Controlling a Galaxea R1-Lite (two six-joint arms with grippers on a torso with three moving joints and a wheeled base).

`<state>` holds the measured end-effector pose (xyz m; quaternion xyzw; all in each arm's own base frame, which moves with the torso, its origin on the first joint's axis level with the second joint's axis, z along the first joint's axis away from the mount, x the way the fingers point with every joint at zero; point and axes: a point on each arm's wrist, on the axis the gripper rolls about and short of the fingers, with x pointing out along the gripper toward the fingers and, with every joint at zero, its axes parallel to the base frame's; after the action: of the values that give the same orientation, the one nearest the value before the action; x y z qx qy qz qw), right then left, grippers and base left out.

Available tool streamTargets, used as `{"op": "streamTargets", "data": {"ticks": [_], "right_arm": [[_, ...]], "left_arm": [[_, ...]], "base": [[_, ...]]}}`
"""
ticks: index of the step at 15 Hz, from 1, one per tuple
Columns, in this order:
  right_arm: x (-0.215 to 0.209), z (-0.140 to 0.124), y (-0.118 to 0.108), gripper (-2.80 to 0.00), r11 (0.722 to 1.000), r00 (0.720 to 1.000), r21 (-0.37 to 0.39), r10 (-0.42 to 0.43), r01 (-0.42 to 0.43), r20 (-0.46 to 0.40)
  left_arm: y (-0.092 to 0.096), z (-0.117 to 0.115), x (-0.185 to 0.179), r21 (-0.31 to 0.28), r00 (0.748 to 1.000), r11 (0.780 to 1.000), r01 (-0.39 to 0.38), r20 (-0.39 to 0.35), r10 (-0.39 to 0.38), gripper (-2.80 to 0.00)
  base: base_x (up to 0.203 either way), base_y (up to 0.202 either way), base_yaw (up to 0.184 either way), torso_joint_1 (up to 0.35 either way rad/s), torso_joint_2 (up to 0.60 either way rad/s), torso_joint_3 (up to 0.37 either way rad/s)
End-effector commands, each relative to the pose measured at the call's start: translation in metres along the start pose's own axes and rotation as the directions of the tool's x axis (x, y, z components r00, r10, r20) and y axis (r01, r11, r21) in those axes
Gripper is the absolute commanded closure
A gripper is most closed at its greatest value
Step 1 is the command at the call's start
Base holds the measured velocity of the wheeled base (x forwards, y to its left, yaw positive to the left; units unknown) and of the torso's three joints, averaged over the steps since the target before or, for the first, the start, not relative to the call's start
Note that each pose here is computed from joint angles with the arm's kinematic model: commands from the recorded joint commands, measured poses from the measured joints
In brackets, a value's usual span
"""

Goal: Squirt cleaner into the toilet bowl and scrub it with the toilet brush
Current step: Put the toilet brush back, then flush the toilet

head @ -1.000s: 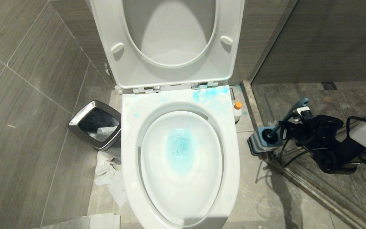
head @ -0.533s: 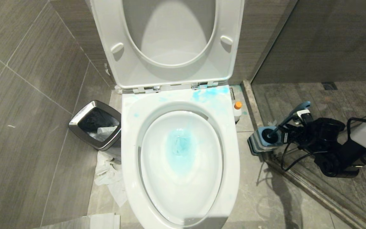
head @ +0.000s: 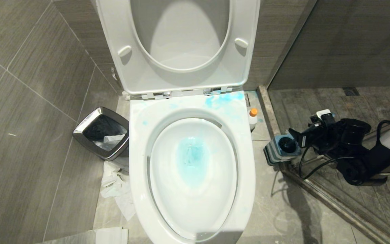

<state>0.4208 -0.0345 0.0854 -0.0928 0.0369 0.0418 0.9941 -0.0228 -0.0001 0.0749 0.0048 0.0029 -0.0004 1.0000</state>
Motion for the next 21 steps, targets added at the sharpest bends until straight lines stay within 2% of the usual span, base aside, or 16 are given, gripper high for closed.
{"op": "streamTargets", "data": {"ticks": [1, 3, 5, 10, 14, 15, 19, 21], "right_arm": [[-0.019, 0.025, 0.007, -2.80, 1.000, 1.000, -0.010, 0.002, -0.001, 0.015], [-0.042, 0.038, 0.012, -2.80, 1.000, 1.000, -0.013, -0.023, 0.023, -0.021], [-0.068, 0.055, 0.014, -2.80, 0.999, 0.999, -0.018, -0.045, 0.044, -0.020], [-0.147, 0.118, 0.014, -2.80, 0.998, 0.995, -0.040, -0.052, 0.056, 0.090], [-0.220, 0.166, 0.017, -2.80, 0.996, 0.978, -0.066, -0.050, 0.065, 0.204], [-0.242, 0.174, 0.018, 0.00, 0.995, 0.971, -0.072, -0.053, 0.072, 0.233], [-0.336, 0.192, 0.024, 0.00, 0.989, 0.933, -0.086, -0.080, 0.117, 0.350], [-0.386, 0.182, 0.030, 0.00, 0.985, 0.922, -0.077, -0.113, 0.152, 0.371]], "left_arm": [[0.000, 0.000, 0.000, 0.000, 1.000, 1.000, -0.001, -0.002, 0.001, 0.00], [0.000, 0.000, 0.000, 0.000, 1.000, 1.000, -0.001, -0.002, 0.001, 0.00], [0.000, 0.000, 0.000, 0.001, 1.000, 1.000, -0.001, -0.002, 0.001, 0.00], [0.000, 0.000, 0.000, 0.000, 1.000, 1.000, -0.001, -0.002, 0.001, 0.00], [0.000, 0.000, 0.000, 0.000, 1.000, 1.000, -0.001, -0.002, 0.001, 0.00], [0.000, 0.000, 0.000, 0.001, 1.000, 1.000, -0.001, -0.002, 0.001, 0.00], [0.000, 0.000, 0.000, 0.000, 1.000, 1.000, 0.000, -0.002, 0.000, 0.00], [0.000, 0.000, 0.000, 0.001, 1.000, 1.000, -0.001, -0.002, 0.001, 0.00]], "base": [[0.000, 0.000, 0.000, 0.000, 0.00, 0.000], [0.000, 0.000, 0.000, 0.000, 0.00, 0.000], [0.000, 0.000, 0.000, 0.000, 0.00, 0.000], [0.000, 0.000, 0.000, 0.000, 0.00, 0.000], [0.000, 0.000, 0.000, 0.000, 0.00, 0.000], [0.000, 0.000, 0.000, 0.000, 0.00, 0.000], [0.000, 0.000, 0.000, 0.000, 0.00, 0.000], [0.000, 0.000, 0.000, 0.000, 0.00, 0.000]]}}
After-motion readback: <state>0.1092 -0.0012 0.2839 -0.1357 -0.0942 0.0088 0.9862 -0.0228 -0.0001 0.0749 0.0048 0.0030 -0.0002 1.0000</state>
